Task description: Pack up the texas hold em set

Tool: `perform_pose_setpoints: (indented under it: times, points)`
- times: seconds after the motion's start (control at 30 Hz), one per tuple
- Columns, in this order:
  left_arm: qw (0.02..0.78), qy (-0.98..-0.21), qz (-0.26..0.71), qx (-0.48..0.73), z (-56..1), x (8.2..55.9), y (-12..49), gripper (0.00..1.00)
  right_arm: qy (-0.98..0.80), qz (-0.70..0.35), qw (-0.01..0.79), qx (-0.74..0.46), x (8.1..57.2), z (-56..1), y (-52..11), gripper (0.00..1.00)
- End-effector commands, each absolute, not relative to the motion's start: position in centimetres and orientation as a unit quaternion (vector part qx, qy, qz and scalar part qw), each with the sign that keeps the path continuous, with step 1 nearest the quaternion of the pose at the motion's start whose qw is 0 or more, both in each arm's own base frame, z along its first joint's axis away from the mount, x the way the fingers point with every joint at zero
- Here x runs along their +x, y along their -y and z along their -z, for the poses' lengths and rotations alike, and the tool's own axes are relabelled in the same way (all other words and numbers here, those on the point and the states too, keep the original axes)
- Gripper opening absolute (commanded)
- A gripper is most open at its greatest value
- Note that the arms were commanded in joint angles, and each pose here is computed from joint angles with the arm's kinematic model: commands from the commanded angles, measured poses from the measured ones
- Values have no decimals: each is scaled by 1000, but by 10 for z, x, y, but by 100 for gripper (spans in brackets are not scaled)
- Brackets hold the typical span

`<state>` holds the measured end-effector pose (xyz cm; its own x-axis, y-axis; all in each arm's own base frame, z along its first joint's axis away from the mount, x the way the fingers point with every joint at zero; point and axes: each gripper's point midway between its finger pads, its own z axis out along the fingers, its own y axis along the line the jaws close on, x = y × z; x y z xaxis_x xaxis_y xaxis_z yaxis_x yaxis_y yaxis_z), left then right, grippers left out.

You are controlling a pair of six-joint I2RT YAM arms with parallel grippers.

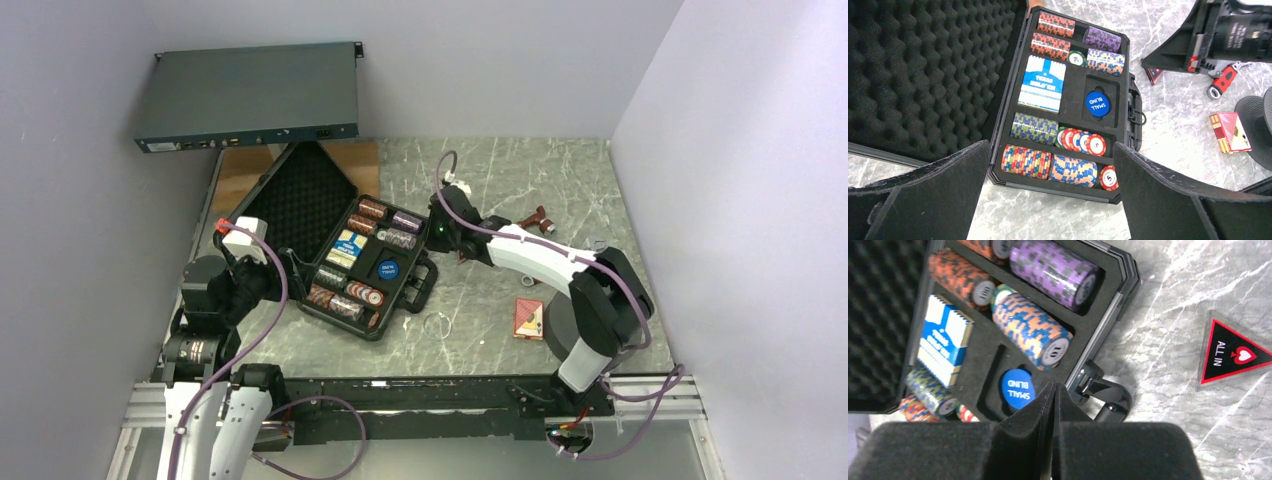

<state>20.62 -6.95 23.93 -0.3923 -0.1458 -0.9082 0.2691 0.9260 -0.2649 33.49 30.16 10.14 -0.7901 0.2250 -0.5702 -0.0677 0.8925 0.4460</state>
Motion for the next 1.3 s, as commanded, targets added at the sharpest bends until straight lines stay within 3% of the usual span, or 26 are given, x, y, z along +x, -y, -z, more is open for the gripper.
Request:
perform_pose_setpoints:
  times: [0.0,0.1,0.4,0.77,1.03,1.27]
  points:
    - [563,-804,187,45,-244,209,70,99,-896,-259,361,29,341,-148,-307,4]
    - [564,-803,187,45,-245,209,70,99,-889,-273,367,21,348,-162,-317,0]
    - [564,-803,186,44,-245,209,69,99,-880,-301,366,11,372,-176,-349,0]
    - [563,-804,187,45,-244,209,70,99,-913,-266,308,25,361,-98,-333,0]
    - [561,-805,189,47,-244,210,71,99,-942,-233,237,37,312,-24,-293,0]
    - [559,-806,189,46,-242,210,71,99,-932,-252,259,31,325,-51,-304,0]
